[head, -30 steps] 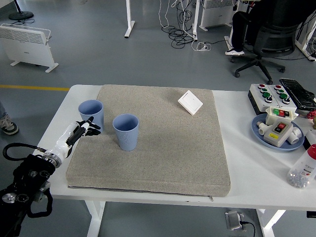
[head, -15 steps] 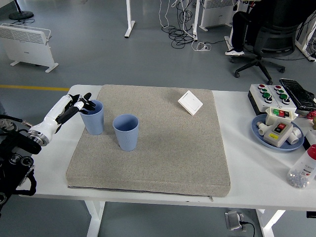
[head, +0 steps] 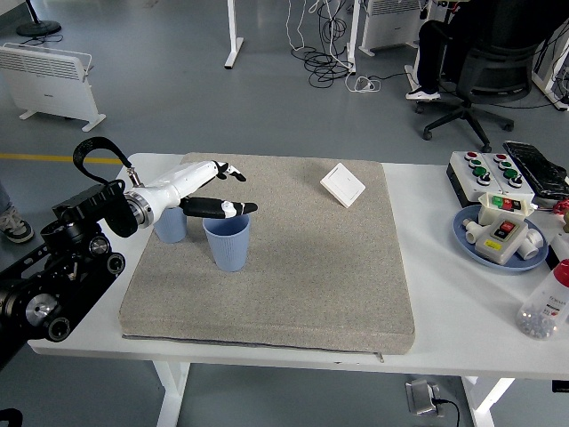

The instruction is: Push cup pick cup insert cup

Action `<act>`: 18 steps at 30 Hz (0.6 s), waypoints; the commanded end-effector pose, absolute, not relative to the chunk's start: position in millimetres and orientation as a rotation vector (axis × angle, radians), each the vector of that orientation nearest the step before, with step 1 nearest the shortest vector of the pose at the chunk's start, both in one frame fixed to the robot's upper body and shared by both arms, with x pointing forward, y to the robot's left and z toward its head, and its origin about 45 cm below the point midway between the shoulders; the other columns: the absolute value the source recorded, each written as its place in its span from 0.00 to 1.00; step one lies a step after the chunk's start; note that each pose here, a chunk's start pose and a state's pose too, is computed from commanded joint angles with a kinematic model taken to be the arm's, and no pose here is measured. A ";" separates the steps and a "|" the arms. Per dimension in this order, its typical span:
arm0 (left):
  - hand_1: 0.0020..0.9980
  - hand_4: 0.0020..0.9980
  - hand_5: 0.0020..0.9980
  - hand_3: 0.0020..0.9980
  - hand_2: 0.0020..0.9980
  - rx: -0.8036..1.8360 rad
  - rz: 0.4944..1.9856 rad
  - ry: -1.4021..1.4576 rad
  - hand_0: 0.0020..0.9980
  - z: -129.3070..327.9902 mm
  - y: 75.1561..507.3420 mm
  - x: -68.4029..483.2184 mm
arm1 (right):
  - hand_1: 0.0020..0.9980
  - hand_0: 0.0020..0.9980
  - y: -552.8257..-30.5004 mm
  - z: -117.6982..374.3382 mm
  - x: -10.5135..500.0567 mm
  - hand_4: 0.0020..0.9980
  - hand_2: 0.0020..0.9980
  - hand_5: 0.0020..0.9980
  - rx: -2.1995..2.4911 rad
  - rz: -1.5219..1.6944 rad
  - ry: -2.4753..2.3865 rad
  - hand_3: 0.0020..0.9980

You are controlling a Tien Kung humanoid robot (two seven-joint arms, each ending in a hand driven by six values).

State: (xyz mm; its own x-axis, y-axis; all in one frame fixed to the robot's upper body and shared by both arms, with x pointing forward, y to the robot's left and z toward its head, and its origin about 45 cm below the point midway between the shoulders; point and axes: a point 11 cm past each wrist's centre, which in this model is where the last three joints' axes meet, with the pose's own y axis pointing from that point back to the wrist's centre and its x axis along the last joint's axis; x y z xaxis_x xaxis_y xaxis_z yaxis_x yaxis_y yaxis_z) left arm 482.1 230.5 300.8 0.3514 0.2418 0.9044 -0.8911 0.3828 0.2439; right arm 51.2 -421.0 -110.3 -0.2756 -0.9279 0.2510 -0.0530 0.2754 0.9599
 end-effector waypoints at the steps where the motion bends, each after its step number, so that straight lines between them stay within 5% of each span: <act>1: 0.95 0.99 0.71 0.95 1.00 0.893 0.853 -0.914 0.95 299.1 228.5 484.8 | 0.63 0.75 -421.1 -110.3 51.4 0.07 0.63 0.44 0.930 -1.147 -1.588 0.56; 18: 0.96 1.00 0.58 1.00 1.00 1.187 0.695 -0.911 0.95 261.9 223.5 502.0 | 0.63 0.75 -425.1 -108.5 54.3 0.07 0.63 0.45 0.931 -1.131 -1.587 0.56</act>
State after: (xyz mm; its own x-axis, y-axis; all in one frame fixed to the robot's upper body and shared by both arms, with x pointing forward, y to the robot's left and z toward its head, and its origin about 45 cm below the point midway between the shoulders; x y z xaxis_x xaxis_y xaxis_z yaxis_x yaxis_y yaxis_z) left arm 502.0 223.5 261.9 0.4795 -0.0090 0.8775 -0.8486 0.2501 0.4662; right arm 54.3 -425.1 -108.5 -0.2664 -0.9281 0.2602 -0.0574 0.2847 0.9569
